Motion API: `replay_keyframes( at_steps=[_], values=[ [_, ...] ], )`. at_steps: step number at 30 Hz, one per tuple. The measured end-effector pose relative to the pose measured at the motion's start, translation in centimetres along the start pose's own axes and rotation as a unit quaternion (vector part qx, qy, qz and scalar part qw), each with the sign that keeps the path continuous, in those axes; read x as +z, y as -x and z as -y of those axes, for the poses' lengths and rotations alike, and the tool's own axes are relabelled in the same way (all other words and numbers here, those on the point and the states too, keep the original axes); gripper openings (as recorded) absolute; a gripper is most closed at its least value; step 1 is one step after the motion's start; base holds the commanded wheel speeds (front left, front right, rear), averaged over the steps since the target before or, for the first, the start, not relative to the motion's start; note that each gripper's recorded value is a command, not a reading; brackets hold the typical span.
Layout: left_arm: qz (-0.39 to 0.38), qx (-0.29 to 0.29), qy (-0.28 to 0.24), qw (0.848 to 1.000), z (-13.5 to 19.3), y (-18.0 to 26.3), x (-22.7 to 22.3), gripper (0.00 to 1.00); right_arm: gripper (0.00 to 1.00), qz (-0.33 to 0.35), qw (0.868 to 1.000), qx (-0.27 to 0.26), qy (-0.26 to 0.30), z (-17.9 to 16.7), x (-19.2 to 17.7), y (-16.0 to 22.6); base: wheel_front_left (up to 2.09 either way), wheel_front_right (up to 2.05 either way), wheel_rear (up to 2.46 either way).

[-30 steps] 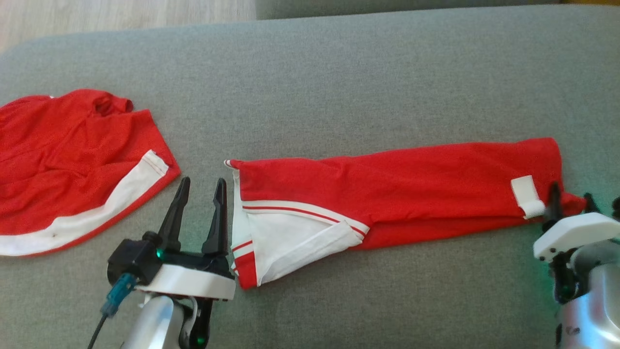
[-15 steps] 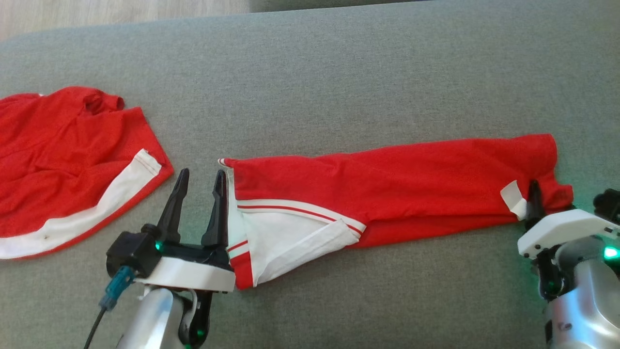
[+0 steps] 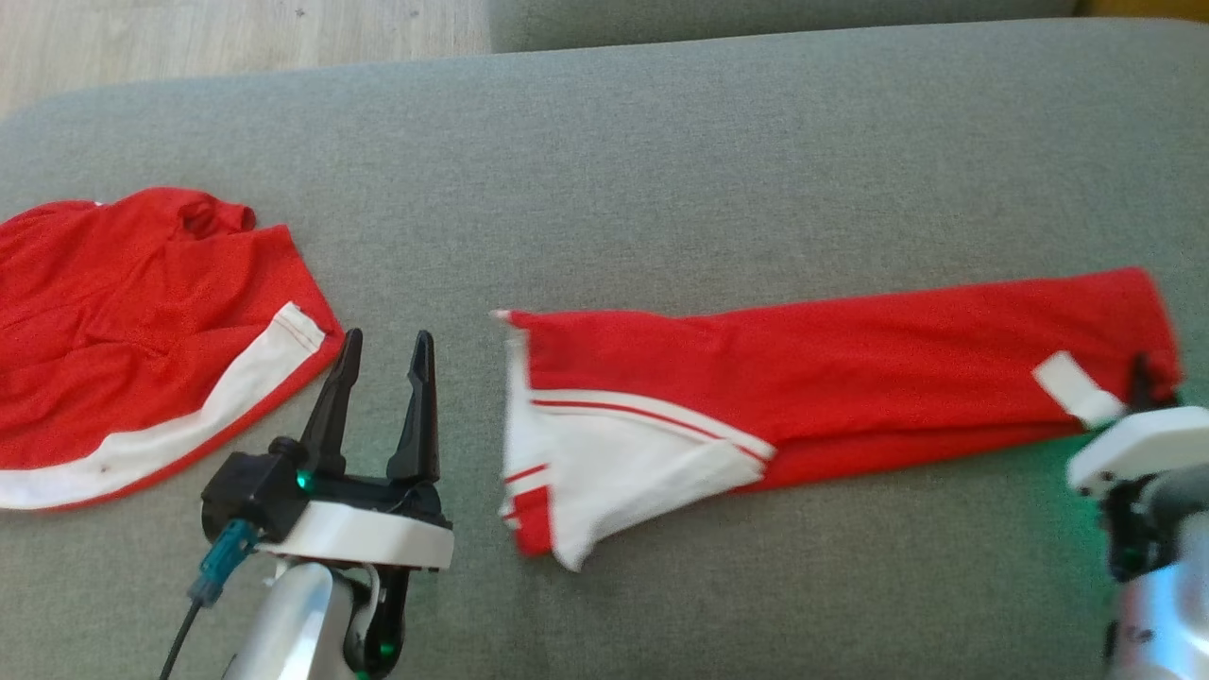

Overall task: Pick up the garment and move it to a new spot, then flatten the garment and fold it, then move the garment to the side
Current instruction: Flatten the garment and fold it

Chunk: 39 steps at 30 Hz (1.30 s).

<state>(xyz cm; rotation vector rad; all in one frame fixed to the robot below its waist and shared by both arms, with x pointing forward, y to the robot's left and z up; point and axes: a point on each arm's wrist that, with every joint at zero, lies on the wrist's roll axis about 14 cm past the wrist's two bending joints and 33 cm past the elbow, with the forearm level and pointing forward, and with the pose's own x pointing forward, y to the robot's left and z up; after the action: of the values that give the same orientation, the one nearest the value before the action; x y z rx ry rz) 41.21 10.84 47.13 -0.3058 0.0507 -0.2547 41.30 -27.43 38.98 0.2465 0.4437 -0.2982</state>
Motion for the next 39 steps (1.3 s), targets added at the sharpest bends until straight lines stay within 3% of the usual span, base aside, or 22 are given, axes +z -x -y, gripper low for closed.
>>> replay_keyframes(
  at_steps=[6, 12, 19, 25, 26, 32, 39],
  values=[
    [0.006, 0.004, -0.002, 1.0, -0.2, 0.2, 0.5, 1.0, 0.0, 0.029, 0.998, -0.049, 0.016, 3.2, 2.4, 0.4, 0.0, 0.0, 0.0],
    [0.014, 0.007, -0.003, 1.0, -0.3, 0.7, 1.0, 1.0, 0.0, 0.065, 0.997, -0.021, 0.023, 1.1, 5.2, 0.5, 0.0, 0.0, 0.0],
    [0.021, 0.009, -0.005, 1.0, 0.0, 1.8, 1.5, 1.0, 0.0, 0.093, 0.99, 0.1, 0.017, -6.6, 7.4, 1.9, 0.0, 0.0, 0.0],
    [0.036, 0.014, -0.007, 0.999, -0.2, 2.5, 2.6, 1.0, 0.0, 0.059, 0.974, 0.217, 0.006, -13.4, 4.8, 4.9, 0.0, 0.0, 0.0],
    [0.036, 0.014, -0.007, 0.999, -0.2, 2.5, 2.6, 1.0, 0.0, 0.059, 0.974, 0.217, 0.006, -13.4, 4.8, 4.9, 0.0, 0.0, 0.0],
    [0.034, 0.029, -0.005, 0.999, -0.8, 3.9, 2.4, 1.0, 0.0, 0.011, 0.946, 0.323, 0.017, -20.0, 1.1, 8.1, 0.0, 0.0, 0.0],
    [0.04, 0.05, -0.007, 0.998, -2.0, 5.1, 2.8, 1.0, 0.0, -0.032, 0.914, 0.402, 0.03, -25.1, -2.7, 10.9, 0.0, 0.0, 0.0]
  ],
)
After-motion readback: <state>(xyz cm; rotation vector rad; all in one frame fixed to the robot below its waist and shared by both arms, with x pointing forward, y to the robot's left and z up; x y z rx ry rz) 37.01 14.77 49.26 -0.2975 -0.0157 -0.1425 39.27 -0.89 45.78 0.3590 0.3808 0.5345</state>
